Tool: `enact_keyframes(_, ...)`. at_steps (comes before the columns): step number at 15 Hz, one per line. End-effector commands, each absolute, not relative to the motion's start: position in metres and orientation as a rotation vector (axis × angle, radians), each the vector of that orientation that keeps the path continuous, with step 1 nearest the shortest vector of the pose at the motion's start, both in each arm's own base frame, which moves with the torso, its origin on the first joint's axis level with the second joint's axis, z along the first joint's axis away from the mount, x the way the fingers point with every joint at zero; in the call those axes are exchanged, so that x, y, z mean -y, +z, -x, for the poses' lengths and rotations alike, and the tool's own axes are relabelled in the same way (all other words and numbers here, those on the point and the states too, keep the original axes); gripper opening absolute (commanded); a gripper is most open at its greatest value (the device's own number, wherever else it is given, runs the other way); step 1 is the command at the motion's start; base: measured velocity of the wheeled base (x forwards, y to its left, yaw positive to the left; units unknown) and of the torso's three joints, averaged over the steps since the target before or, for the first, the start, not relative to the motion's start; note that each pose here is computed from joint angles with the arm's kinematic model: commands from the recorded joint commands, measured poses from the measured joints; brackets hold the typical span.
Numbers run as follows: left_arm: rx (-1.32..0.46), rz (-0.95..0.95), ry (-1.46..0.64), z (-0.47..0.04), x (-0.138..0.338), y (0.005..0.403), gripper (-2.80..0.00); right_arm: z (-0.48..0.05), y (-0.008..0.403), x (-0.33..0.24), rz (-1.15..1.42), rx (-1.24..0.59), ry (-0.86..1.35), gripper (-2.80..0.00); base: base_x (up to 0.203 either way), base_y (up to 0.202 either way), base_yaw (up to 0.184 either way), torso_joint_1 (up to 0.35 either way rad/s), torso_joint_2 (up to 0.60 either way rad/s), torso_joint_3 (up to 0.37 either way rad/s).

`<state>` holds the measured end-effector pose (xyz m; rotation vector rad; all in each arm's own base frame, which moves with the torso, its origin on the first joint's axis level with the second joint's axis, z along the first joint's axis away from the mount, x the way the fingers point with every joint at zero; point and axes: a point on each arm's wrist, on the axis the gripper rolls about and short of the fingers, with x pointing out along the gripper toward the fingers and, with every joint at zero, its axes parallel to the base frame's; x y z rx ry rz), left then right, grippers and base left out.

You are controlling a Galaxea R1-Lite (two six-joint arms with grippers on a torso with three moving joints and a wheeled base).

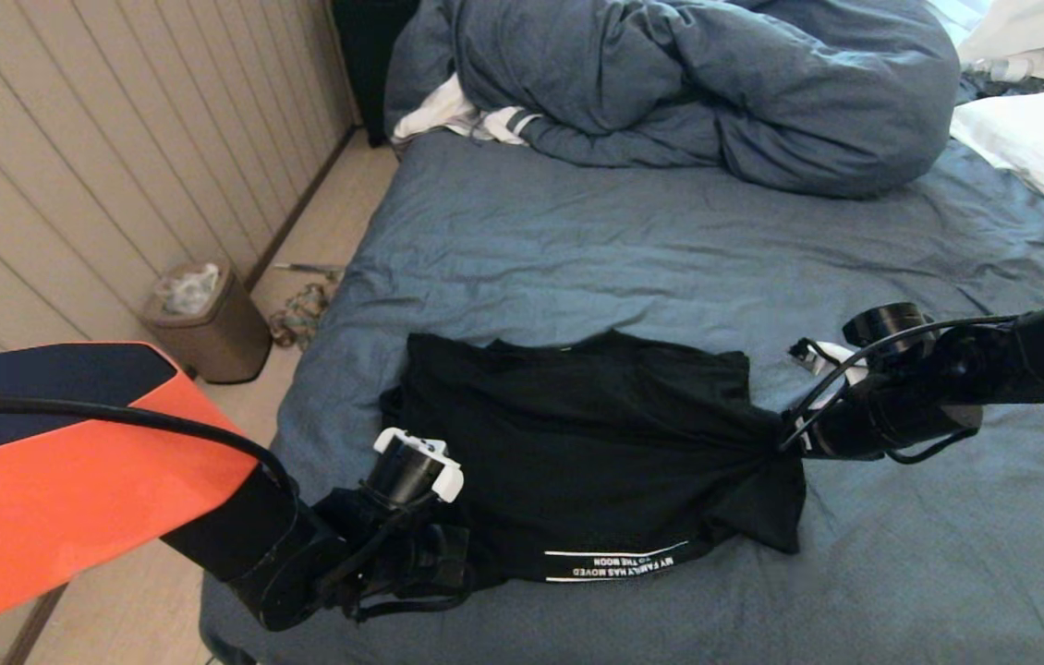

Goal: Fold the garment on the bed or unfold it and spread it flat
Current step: Fold the black T-shirt

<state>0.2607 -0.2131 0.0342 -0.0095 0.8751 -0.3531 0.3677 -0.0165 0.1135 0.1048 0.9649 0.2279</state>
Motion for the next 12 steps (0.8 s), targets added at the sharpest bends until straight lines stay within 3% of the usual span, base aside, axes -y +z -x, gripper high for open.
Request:
enact_keyframes(1,-0.871,0.012,-0.352,-0.2608,0.2132,0.0349,-2.80,-0.3722,0.1126,0.0259,-0.113,-0.958,0.208,-2.80,0.000,0.000,0.000,0.000,0.00,0.000)
enact_keyframes(10,-0.858,0.023,-0.349,-0.2621,0.2116,0.0394,-2.80,-0.3697,0.1109,0.0283,-0.099,-0.964,0.212,-2.80,0.000,0.000,0.000,0.000,0.00,0.000)
enact_keyframes(11,-0.856,0.023,-0.350,-0.2620,0.2116,0.0399,-2.80,-0.3677,0.1089,0.0263,-0.094,-0.973,0.219,0.00,0.000,0.000,0.000,0.000,0.00,0.000)
enact_keyframes(12,-0.855,0.023,-0.352,-0.2617,0.2119,0.0405,-2.80,-0.3665,0.1084,0.0254,-0.081,-0.976,0.228,0.00,0.000,0.000,0.000,0.000,0.00,0.000)
